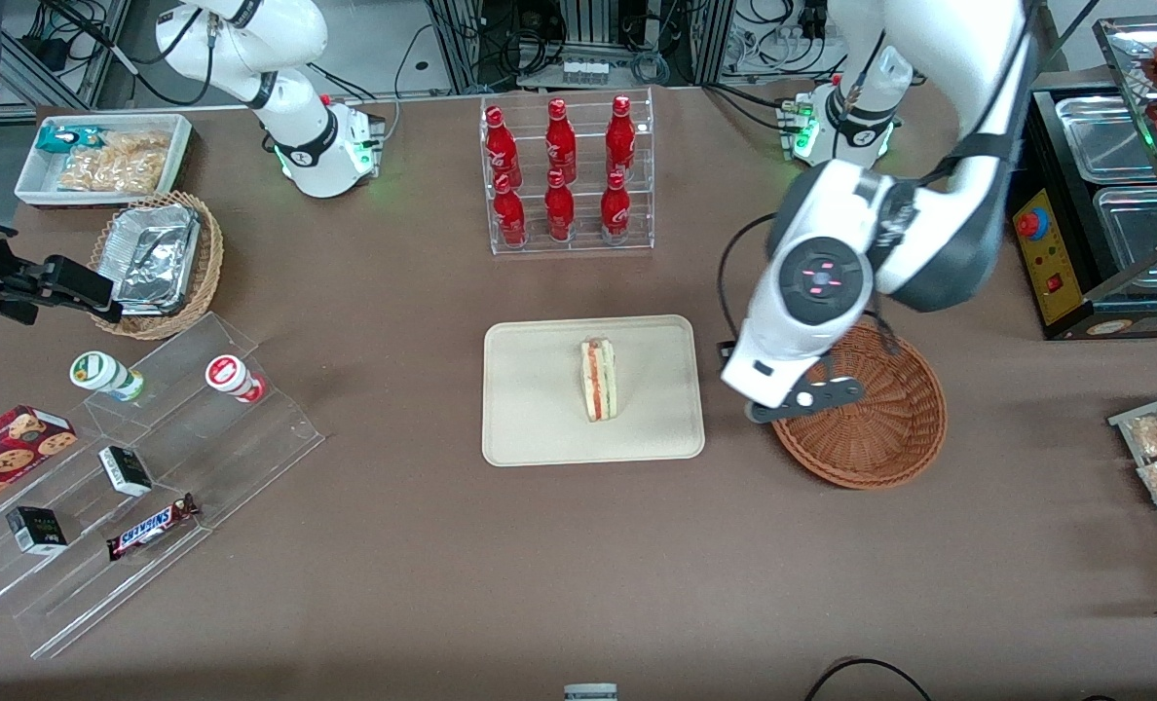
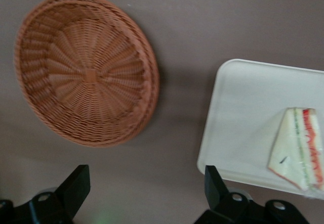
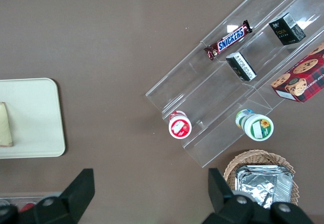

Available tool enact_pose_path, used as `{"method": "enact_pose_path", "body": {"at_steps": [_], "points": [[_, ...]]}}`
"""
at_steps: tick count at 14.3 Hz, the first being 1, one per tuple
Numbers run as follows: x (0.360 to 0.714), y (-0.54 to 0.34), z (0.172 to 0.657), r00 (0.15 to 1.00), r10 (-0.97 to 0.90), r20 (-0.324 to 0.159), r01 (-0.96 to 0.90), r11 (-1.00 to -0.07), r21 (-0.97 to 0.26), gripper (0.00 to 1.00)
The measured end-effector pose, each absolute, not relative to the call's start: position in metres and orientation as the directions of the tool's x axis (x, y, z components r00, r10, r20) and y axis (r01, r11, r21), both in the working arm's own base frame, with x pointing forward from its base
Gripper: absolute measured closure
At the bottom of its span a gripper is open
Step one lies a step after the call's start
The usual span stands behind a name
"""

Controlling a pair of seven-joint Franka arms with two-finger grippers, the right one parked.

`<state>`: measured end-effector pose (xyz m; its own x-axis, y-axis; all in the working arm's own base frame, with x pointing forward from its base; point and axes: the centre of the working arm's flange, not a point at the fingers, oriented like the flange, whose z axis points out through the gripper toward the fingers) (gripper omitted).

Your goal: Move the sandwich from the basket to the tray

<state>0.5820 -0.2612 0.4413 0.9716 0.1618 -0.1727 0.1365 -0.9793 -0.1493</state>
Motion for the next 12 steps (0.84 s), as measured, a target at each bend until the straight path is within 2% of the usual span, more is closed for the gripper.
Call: {"method": "enact_pose_path", "body": {"at_steps": [3,8,10,12], "points": [[0.576,-0.190,0.471,0.977,0.086,-0.195,0.063,-0.991,-0.121,0.00],[0.546,-0.099,0.518,0.971,-0.052,-0.234,-0.067,-0.996,-0.057,0.00],[0.540,-0.071,0.541,0.970,-0.103,-0.221,-0.114,-0.993,-0.036,0.00],[0.537,-0.051,0.564,0.976,-0.110,-0.186,-0.118,-0.993,-0.031,0.00]]}}
